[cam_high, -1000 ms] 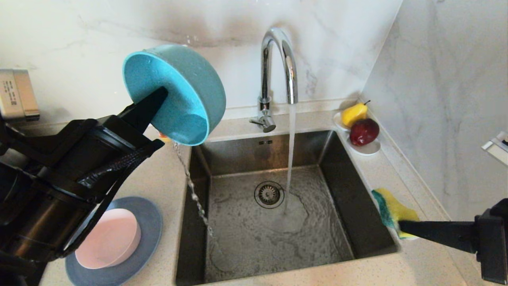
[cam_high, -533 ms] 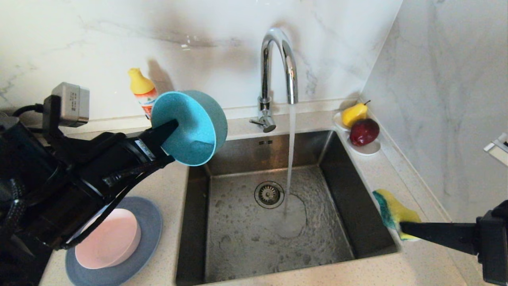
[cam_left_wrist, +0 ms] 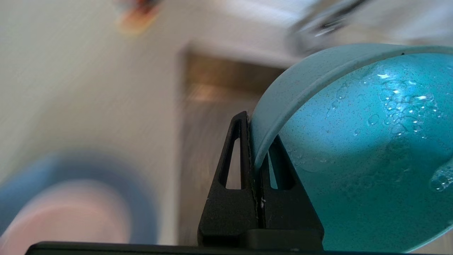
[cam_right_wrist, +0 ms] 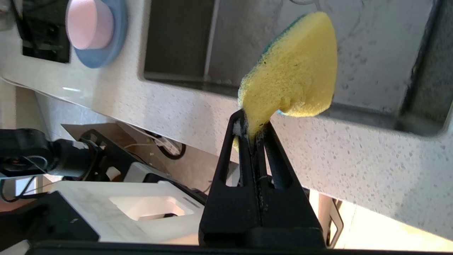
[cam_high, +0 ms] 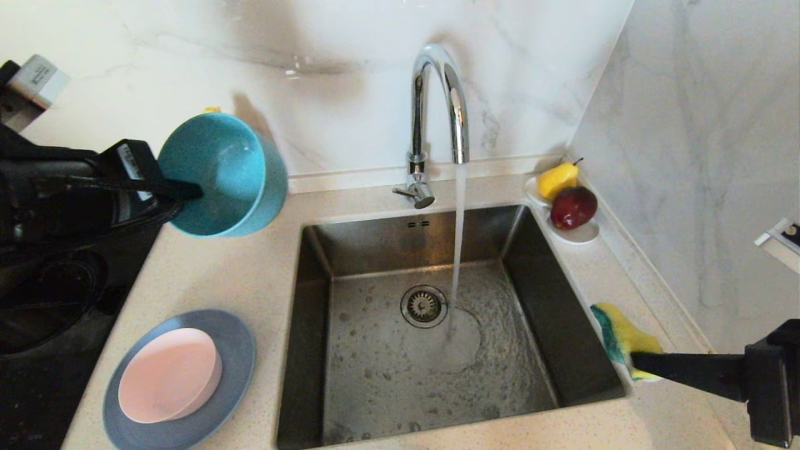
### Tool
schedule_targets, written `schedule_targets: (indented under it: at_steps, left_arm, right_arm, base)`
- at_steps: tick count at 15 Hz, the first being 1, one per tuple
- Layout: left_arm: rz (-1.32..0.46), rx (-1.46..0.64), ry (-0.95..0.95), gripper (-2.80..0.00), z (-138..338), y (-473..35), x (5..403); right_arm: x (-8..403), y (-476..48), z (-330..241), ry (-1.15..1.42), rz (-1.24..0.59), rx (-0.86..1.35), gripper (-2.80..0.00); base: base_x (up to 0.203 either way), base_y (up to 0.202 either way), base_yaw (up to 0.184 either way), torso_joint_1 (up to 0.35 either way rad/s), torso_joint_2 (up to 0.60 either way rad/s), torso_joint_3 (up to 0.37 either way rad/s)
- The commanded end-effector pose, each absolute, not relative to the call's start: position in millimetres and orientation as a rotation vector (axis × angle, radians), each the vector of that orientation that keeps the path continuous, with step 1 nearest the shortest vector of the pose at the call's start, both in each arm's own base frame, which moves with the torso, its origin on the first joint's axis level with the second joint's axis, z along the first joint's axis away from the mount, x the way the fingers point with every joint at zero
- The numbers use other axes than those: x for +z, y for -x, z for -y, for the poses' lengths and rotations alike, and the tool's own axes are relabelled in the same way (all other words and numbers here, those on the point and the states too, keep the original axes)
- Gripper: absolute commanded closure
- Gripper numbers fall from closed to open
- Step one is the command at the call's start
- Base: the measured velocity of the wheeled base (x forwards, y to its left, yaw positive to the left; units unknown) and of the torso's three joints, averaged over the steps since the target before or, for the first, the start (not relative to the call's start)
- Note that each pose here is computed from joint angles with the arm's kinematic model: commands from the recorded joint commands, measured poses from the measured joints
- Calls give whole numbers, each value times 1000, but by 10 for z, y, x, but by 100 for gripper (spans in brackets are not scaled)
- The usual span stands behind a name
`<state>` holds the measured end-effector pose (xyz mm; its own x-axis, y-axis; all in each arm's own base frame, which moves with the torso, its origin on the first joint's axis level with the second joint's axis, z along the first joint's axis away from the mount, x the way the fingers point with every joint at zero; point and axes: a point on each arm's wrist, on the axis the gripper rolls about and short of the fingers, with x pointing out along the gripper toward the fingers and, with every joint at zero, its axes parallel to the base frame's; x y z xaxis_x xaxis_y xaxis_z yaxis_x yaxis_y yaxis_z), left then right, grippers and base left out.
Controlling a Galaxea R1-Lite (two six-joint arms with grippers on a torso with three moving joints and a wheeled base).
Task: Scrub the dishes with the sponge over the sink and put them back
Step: Place the bowl on the table
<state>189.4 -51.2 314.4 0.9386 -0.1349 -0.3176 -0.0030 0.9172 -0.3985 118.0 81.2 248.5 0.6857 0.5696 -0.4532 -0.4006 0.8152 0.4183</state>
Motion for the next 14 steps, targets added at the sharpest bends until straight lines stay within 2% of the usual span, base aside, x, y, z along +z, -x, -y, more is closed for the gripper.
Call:
schedule_targets:
  at_steps: [1, 7, 14]
  left_arm:
    - [-489, 118, 475, 0, 234, -1682, 3185]
    - [-454, 545, 696, 0, -590, -1910, 3052]
    - [-519, 789, 955, 0, -1659, -2508, 2346]
  right_arm:
    - [2438, -1182, -810, -296, -623, 546, 0]
    - [2371, -1242, -852, -289, -639, 550, 0]
    - [2313, -1268, -876, -285, -655, 562, 0]
  base:
    - [0, 0, 0, 0, 0, 0]
    - [0, 0, 0, 0, 0, 0]
    - [0, 0, 0, 0, 0, 0]
